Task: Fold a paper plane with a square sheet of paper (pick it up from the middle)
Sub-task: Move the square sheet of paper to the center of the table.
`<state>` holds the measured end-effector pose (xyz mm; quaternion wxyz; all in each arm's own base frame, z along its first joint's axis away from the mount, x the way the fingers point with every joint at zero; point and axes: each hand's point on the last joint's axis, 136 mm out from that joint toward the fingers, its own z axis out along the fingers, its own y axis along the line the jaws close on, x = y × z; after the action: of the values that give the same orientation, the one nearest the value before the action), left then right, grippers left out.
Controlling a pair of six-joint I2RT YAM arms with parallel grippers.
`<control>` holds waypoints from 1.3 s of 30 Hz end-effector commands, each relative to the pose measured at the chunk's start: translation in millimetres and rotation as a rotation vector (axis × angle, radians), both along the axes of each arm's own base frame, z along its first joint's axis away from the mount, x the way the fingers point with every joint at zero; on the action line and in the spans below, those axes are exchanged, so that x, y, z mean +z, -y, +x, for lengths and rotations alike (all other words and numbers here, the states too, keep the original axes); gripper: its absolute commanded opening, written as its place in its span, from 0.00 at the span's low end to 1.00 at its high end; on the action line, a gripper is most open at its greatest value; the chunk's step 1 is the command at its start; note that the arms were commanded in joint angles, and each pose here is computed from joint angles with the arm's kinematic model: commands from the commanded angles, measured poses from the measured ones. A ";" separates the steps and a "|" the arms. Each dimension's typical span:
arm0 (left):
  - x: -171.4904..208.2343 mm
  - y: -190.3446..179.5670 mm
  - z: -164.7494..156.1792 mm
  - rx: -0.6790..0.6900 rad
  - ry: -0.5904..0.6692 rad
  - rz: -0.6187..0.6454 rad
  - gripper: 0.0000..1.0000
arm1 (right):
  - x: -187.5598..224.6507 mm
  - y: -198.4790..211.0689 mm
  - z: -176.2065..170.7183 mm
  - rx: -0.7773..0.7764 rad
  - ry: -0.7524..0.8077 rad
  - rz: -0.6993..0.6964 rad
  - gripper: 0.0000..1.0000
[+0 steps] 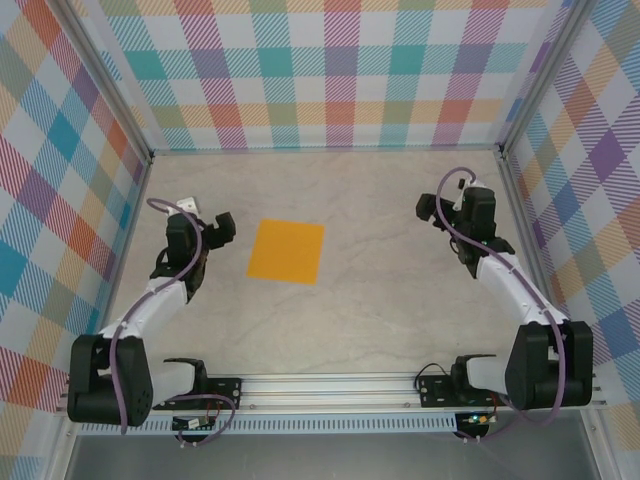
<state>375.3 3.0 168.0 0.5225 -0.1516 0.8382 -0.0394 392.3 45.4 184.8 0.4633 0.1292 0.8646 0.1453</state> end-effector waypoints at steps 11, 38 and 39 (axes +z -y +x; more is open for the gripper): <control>25.3 1.4 -72.0 0.133 -0.238 -0.220 1.00 | -69.3 -221.1 -61.7 0.352 -0.505 0.126 1.00; 9.2 -3.9 -77.3 0.130 -0.307 -0.148 1.00 | -167.7 -337.9 -94.5 0.539 -0.805 -0.072 1.00; 8.6 -4.0 -77.3 0.132 -0.311 -0.148 1.00 | -169.4 -327.6 -97.7 0.545 -0.806 -0.117 1.00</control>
<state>300.2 7.0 178.2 0.3843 -0.2528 0.8864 -0.0521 315.9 411.4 37.8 0.0761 -0.0560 0.9677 0.2338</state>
